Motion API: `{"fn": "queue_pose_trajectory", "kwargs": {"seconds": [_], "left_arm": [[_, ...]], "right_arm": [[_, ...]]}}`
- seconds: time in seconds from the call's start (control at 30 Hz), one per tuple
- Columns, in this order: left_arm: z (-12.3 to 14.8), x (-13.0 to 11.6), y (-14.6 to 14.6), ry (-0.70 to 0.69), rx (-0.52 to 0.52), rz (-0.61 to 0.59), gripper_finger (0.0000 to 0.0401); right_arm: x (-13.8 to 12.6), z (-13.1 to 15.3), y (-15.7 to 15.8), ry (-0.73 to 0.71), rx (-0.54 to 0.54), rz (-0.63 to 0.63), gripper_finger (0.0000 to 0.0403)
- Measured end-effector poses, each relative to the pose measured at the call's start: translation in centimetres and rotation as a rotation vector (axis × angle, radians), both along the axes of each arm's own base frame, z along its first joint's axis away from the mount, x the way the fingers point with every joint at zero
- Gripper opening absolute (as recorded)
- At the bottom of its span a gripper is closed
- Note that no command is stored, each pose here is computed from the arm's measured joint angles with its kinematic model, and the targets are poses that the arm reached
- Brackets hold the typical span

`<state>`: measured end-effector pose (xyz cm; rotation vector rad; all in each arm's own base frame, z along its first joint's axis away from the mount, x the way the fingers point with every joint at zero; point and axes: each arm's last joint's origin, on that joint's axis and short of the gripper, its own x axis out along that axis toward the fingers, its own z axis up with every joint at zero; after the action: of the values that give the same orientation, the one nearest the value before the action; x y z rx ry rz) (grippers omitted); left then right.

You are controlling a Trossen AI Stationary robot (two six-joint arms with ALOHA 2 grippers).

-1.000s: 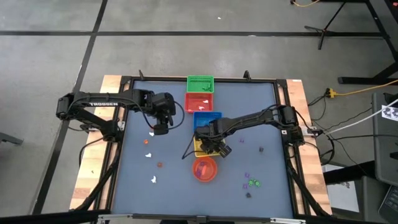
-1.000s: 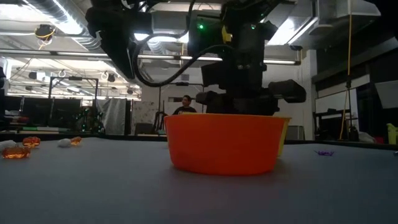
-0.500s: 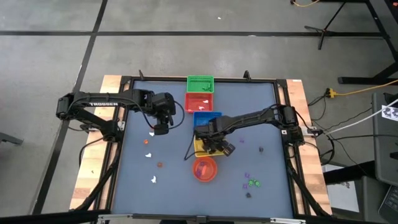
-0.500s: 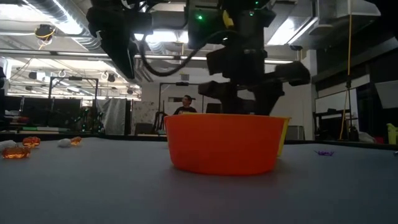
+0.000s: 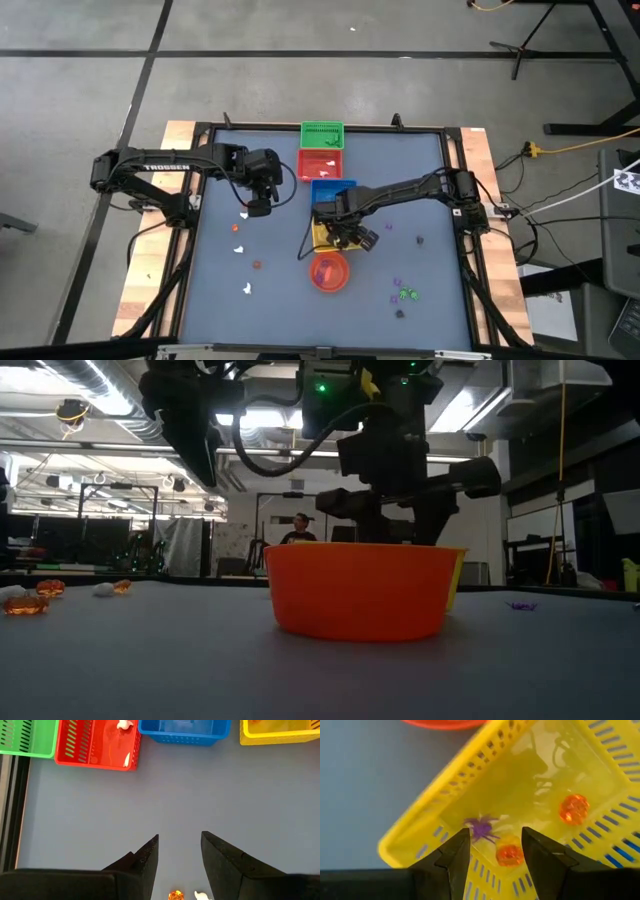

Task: Sort Halloween decoration
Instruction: Put the purple spider toy into the orange bin

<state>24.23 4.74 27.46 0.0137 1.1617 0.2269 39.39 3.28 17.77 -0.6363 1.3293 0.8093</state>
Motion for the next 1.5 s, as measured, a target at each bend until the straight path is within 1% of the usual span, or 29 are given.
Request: {"fn": "queue_pose_trajectory", "kwargs": {"seconds": [0.13,0.33,0.47,0.87,0.97,1.03,1.2,1.5], "left_arm": [[0.0,0.0,0.0,0.000,0.000,0.000,0.0132],[0.0,0.0,0.0,0.000,0.000,0.000,0.0132],[0.0,0.0,0.0,0.000,0.000,0.000,0.0132],[0.0,0.0,0.0,0.001,0.000,-0.001,0.0132],[0.0,0.0,0.0,0.001,0.000,-0.001,0.0132],[0.0,0.0,0.0,0.001,0.000,-0.001,0.0132],[0.0,0.0,0.0,0.001,0.000,-0.001,0.0132],[0.0,0.0,0.0,0.000,0.000,-0.001,0.0132]], "right_arm": [[0.0,0.0,0.2,0.003,0.051,0.007,0.0177],[-0.1,0.0,0.7,-0.003,0.051,0.051,0.0177],[-0.1,0.0,1.2,-0.009,0.030,0.088,0.0177],[-0.1,0.0,1.1,-0.010,0.020,0.088,0.0177],[-0.1,-0.5,1.1,-0.019,0.021,0.089,0.0177],[-0.4,-1.0,1.0,-0.001,0.019,0.089,0.0177],[-1.0,-1.9,0.8,0.026,-0.035,0.102,0.0177],[-1.0,-2.7,0.7,-0.006,-0.069,0.105,0.0177]]}}
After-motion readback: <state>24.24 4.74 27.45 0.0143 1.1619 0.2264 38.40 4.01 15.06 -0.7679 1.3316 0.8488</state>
